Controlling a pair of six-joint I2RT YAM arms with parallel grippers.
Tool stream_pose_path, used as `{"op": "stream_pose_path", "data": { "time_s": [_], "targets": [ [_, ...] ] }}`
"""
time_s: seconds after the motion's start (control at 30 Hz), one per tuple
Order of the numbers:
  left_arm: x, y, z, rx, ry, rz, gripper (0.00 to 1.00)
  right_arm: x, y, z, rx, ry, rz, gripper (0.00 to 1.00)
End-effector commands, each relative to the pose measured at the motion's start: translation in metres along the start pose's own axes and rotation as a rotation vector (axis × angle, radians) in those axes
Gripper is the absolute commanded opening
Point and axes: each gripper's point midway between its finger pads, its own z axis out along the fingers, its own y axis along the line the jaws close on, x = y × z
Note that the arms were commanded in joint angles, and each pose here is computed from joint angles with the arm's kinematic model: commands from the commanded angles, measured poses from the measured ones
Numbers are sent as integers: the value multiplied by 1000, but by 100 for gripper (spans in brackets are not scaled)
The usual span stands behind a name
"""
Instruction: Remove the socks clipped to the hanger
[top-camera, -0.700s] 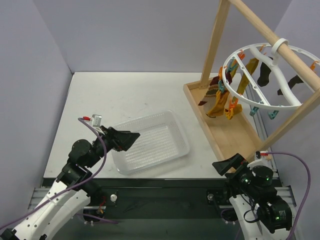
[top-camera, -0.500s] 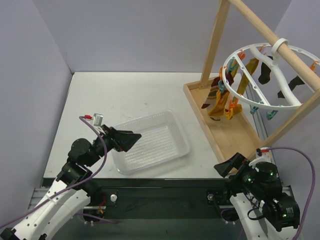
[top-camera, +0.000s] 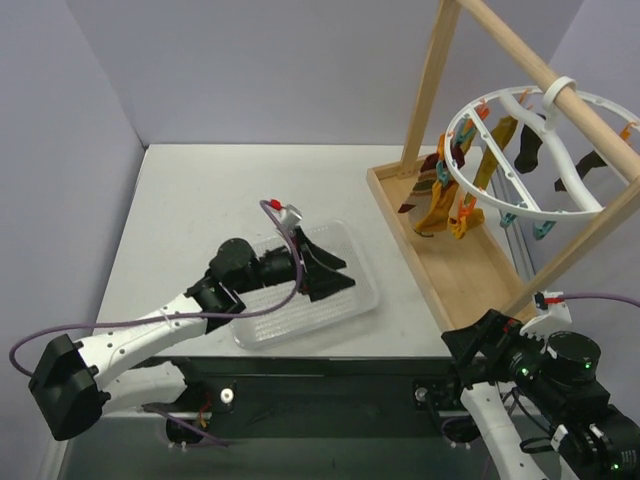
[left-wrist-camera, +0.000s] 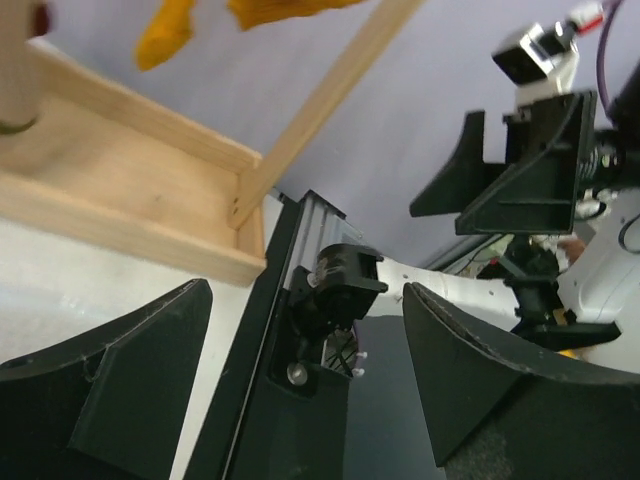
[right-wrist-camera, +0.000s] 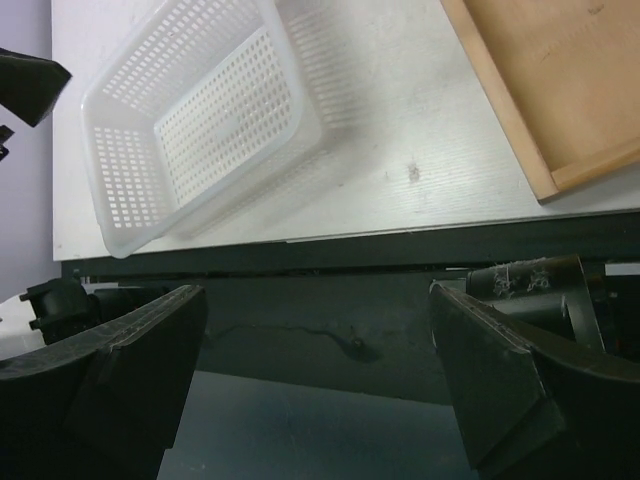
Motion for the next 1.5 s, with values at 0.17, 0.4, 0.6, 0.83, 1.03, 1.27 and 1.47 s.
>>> {"op": "stream_pose_path", "data": {
  "time_s": [0.17,0.4,0.6,0.83,1.03,1.27,1.47],
  "targets": [
    [-24,-67,102,188,-193,449,87,-47,30,-18,-19,-30,-73,99],
    [-23,-41,167,206,-293,510,75,-78,55,-35,-68,-87,-81,100],
    [-23,-28,206,247,-394,490,66,-101,77,-48,-121,-130,-93,99],
    [-38,-23,232,236,-523,475,62,-110,96,-56,-188,-132,-105,99],
    [-45,-36,248,249,-582,488,62,-107,98,-54,-203,-112,-106,99],
    [-38,-46,252,293,-567,465,40,-112,98,-54,-189,-127,-93,99],
    [-37,-60,231,345,-565,434,0,-114,93,-46,-160,-115,-104,99]
  ]
}}
